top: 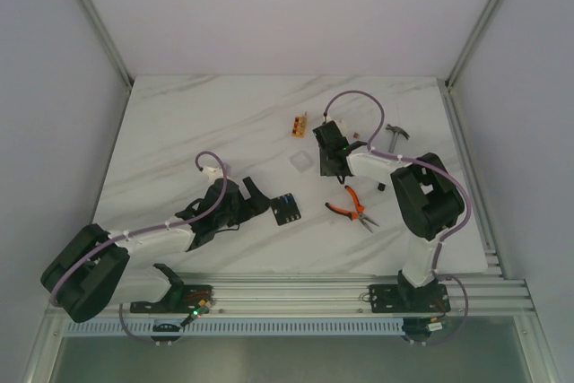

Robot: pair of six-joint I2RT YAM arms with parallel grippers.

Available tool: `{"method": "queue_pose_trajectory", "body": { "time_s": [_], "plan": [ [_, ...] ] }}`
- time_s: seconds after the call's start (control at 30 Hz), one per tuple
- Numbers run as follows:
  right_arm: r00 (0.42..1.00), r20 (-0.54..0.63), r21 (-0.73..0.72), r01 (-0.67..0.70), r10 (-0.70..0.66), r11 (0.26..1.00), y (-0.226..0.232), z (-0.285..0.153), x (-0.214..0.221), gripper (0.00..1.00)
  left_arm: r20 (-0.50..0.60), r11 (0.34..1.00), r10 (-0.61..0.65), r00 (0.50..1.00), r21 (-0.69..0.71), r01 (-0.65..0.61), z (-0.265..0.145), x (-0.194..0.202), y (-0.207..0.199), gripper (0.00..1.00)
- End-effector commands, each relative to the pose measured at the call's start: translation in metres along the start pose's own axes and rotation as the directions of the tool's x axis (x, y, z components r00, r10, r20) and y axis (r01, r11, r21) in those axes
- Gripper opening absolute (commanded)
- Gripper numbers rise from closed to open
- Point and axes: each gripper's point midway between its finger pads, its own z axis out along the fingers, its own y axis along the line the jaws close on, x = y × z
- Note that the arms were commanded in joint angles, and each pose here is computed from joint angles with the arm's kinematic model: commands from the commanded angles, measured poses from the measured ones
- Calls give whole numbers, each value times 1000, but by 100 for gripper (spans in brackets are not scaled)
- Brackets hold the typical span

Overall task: Snap on the fuse box
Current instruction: Pick up the fuse from the center of the board.

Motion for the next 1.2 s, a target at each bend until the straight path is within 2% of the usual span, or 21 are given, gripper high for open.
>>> {"method": "queue_pose_trajectory", "body": {
  "time_s": [0.0,0.27,0.57,0.67,0.9,1.17],
  "plan": [
    [998,-55,47,1,2,999,-14,2,21,37,-5,1000,-10,1000,-27,10,-1,2,9,100],
    [996,-69,-11,58,-59,998,-6,8,26,36,-5,1000,-9,1000,-25,8,-1,2,8,100],
    [995,-77,-18,65,-66,998,-7,6,30,21,-2,1000,-5,1000,-11,5,-1,-1,2,100],
    [996,-61,-48,66,-69,997,-4,-1,27,19,10,1000,3,1000,8,-3,-1,-7,-6,100],
    [990,48,-189,142,-135,972,22,-32,15,17,53,997,27,998,75,-31,-3,-29,-34,99],
    [942,275,-387,293,-194,874,66,-92,-2,14,68,970,-7,998,243,-10,-7,-56,-72,88]
  ]
}}
